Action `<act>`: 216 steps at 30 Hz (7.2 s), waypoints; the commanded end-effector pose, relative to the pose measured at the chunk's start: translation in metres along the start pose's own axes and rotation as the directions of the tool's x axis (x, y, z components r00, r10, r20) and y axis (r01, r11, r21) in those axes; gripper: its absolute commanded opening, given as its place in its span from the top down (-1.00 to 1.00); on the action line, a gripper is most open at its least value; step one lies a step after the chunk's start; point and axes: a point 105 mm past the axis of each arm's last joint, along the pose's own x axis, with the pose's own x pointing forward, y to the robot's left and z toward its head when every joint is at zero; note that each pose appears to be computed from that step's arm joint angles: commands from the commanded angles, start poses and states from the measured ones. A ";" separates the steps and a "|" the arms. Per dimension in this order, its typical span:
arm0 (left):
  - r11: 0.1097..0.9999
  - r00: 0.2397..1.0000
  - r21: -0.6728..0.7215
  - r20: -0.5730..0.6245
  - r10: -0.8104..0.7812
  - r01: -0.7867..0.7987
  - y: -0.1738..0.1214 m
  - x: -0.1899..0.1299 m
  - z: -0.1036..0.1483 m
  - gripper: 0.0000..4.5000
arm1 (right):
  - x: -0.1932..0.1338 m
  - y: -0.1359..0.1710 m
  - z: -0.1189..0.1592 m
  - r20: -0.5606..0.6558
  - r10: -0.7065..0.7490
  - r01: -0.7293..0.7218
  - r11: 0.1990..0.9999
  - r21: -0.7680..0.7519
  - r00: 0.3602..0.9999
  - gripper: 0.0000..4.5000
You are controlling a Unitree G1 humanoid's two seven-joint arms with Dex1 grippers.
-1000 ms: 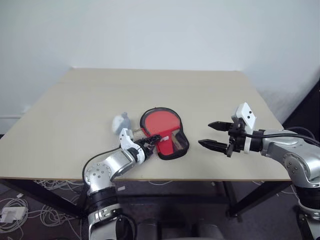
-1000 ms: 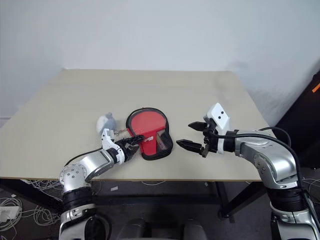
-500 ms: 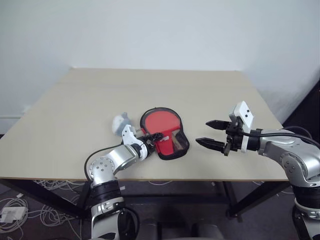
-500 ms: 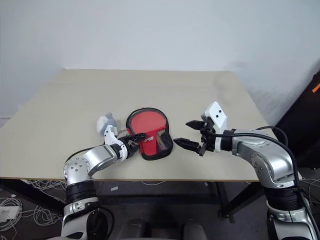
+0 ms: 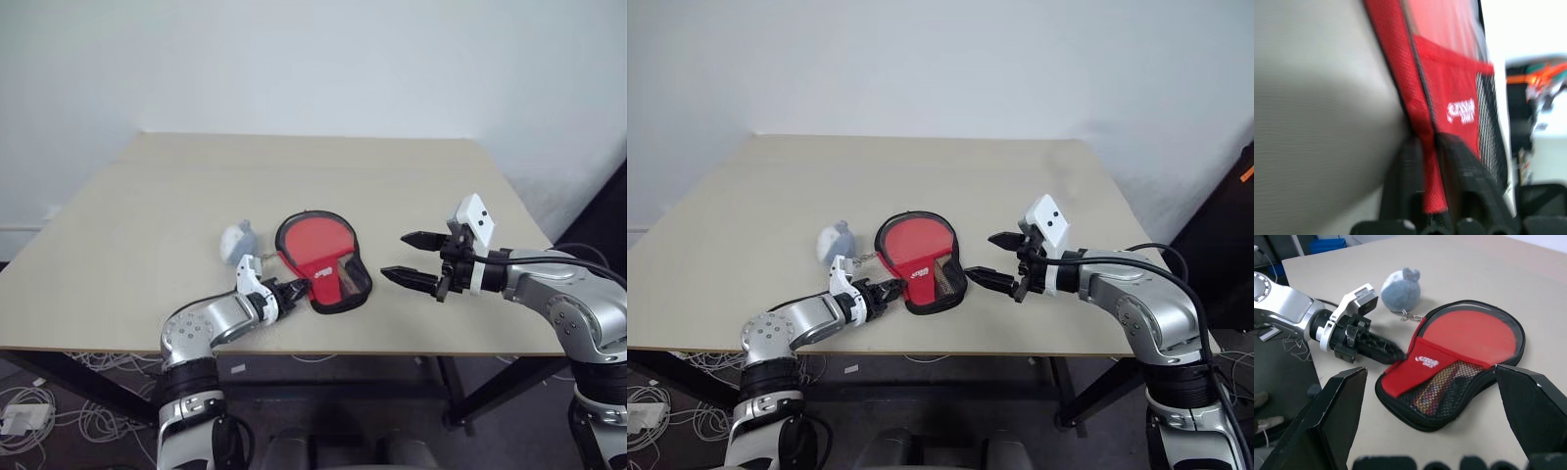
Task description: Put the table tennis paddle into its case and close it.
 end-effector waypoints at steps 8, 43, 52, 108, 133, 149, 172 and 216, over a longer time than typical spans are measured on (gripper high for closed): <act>0.990 0.980 -0.049 -0.155 0.122 -0.131 0.046 0.006 -0.040 1.00 | 0.002 0.008 0.016 0.048 0.023 -0.021 0.999 -0.036 0.999 -1.00; 0.925 0.805 0.200 -0.572 -0.157 0.323 -0.016 -0.066 -0.085 1.00 | 0.006 0.009 0.010 0.033 0.036 -0.035 0.999 -0.035 0.999 -1.00; 0.897 0.758 0.246 -0.638 -0.134 0.366 -0.016 -0.088 -0.084 1.00 | 0.008 0.008 0.009 0.038 0.035 -0.033 0.999 -0.030 0.999 -1.00; 0.526 0.932 0.777 -0.218 -0.291 0.346 -0.071 -0.138 0.058 -0.99 | 0.024 0.014 0.008 0.059 0.091 -0.091 0.996 -0.010 0.994 -1.00; 0.604 0.924 0.792 0.155 -0.348 0.095 -0.018 -0.124 0.100 -1.00 | 0.120 0.034 -0.010 0.055 0.058 -0.062 0.995 0.079 0.997 -0.82; 0.597 0.936 0.798 0.145 -0.321 0.081 -0.008 -0.122 0.097 -1.00 | 0.139 0.040 -0.031 -0.022 0.066 -0.065 0.995 0.077 0.998 0.98; 0.619 0.958 0.782 0.118 -0.261 0.072 0.007 -0.085 0.087 -1.00 | 0.181 0.052 -0.062 -0.051 0.066 -0.060 0.992 0.110 0.996 0.98; 0.750 0.963 0.660 0.179 -0.201 0.034 0.038 -0.082 0.087 0.73 | 0.180 0.053 -0.066 -0.070 0.061 -0.052 0.991 0.124 0.996 1.00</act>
